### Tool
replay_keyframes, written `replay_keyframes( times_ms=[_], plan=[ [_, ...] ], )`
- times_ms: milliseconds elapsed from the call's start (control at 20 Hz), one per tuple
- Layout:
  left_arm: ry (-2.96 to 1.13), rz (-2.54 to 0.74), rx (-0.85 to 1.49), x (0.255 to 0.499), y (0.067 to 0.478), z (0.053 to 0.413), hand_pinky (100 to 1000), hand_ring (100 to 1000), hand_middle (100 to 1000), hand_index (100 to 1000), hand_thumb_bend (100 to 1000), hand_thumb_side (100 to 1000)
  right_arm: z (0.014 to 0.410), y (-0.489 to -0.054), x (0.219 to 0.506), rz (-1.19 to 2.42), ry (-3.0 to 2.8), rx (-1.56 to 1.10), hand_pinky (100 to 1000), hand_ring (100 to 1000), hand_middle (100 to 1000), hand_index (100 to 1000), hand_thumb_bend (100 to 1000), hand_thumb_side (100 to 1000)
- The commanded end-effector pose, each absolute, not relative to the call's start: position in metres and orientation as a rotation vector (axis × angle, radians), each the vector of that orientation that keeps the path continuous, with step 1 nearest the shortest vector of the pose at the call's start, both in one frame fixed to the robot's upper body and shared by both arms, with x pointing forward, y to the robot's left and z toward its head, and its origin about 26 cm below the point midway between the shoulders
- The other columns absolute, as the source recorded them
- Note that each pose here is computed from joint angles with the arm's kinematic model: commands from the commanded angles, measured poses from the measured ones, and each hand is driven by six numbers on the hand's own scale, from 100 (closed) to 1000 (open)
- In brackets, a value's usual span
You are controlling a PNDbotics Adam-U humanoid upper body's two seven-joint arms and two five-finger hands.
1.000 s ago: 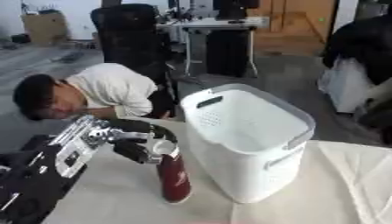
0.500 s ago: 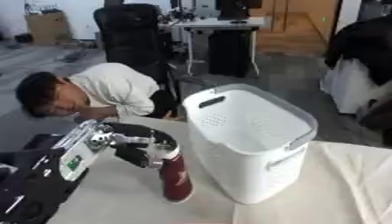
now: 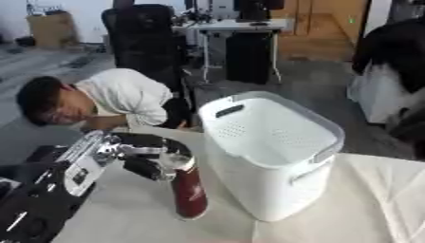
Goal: Pick up objects on the table and place them in the box.
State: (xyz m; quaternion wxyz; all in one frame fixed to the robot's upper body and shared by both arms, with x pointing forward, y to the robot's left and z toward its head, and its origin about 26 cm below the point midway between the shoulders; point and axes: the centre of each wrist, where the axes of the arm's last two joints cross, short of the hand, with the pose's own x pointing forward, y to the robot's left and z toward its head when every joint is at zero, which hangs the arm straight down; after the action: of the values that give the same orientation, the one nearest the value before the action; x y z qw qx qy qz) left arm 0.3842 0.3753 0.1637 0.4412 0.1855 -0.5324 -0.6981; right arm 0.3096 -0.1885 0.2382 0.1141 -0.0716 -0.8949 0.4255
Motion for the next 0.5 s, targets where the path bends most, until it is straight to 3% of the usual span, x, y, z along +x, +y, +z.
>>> replay_keyframes(
  times_ms=[50, 250, 500],
  plan=[
    [-1.367, -1.856, 0.43, 0.385, 0.378, 0.191, 1000, 1000, 1000, 1000, 311, 1000, 0.245, -0.188, 0.308, 1.259, -2.644, -0.228, 275, 564, 568, 681, 100, 899],
    [-1.381, -1.842, 0.444, 0.385, 0.378, 0.204, 1000, 1000, 1000, 1000, 328, 1000, 0.245, -0.188, 0.308, 1.263, -2.642, -0.226, 277, 565, 568, 681, 100, 900],
    [-1.3, -1.873, 0.465, 0.39, 0.379, 0.193, 1000, 1000, 1000, 1000, 358, 1000, 0.246, -0.187, 0.308, 1.266, -2.643, -0.217, 278, 566, 569, 682, 100, 901]
  ],
)
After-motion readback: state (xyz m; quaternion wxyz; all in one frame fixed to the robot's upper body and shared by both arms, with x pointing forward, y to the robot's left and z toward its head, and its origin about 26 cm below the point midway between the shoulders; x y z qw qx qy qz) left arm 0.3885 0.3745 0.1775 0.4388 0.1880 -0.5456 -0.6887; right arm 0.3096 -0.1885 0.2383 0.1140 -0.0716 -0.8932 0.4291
